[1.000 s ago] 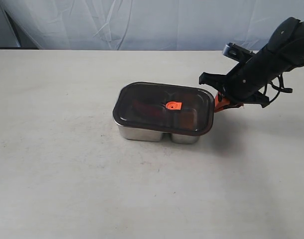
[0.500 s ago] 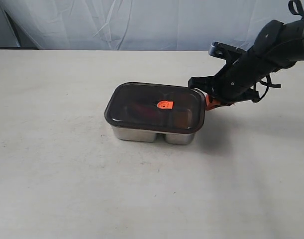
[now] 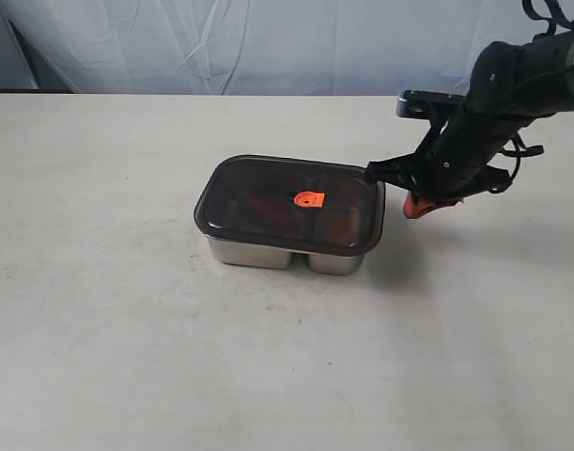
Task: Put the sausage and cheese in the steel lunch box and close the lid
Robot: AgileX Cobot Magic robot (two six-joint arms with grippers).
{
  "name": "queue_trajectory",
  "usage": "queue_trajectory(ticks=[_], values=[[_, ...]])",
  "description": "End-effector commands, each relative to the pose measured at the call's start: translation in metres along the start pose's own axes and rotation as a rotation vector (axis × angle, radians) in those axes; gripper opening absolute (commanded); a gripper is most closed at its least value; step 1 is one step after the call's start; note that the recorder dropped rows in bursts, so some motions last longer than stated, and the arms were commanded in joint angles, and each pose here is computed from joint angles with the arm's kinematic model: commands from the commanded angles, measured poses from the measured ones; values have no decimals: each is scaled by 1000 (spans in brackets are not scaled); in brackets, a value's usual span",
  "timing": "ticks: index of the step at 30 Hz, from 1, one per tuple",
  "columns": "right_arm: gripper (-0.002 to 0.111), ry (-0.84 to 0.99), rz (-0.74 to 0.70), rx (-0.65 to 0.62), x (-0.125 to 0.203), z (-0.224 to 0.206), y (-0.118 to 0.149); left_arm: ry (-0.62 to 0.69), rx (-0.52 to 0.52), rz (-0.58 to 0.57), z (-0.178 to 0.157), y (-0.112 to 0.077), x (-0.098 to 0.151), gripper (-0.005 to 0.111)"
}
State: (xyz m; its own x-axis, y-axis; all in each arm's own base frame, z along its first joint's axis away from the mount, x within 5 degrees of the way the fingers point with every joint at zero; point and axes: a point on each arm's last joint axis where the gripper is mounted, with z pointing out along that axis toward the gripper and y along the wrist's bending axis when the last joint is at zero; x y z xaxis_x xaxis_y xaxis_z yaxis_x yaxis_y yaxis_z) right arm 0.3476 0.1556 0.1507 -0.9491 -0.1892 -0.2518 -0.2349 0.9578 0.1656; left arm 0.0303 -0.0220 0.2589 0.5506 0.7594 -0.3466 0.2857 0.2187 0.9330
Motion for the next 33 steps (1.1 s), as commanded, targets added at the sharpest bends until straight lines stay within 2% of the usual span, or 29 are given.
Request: queue_trajectory(ticks=[1,5,9,14,18,22,26,33], values=[[0,-63,-7,55,-5,-28,-3,16,-21,-38,-1,2,2,32],[0,-168,-38,36,-8,-65,4,-27,-81,-101,3,9,-2,0],[0,-252,-100,12,-9,-89,12,-86,-114,-182,26,24,-12,0],[0,-263,-128,1,-10,-88,13,-23,25,-203,83,37,-19,0],[0,-253,-152,-94,-8,-85,25,25,124,-201,141,39,-22,0],[0,-235,-211,-212,-3,-82,44,91,257,-196,197,26,-19,0],[0,-200,-261,-241,4,-75,60,144,368,-189,238,3,-12,0],[0,-87,-313,-242,13,-44,70,213,507,-184,269,-36,2,0]])
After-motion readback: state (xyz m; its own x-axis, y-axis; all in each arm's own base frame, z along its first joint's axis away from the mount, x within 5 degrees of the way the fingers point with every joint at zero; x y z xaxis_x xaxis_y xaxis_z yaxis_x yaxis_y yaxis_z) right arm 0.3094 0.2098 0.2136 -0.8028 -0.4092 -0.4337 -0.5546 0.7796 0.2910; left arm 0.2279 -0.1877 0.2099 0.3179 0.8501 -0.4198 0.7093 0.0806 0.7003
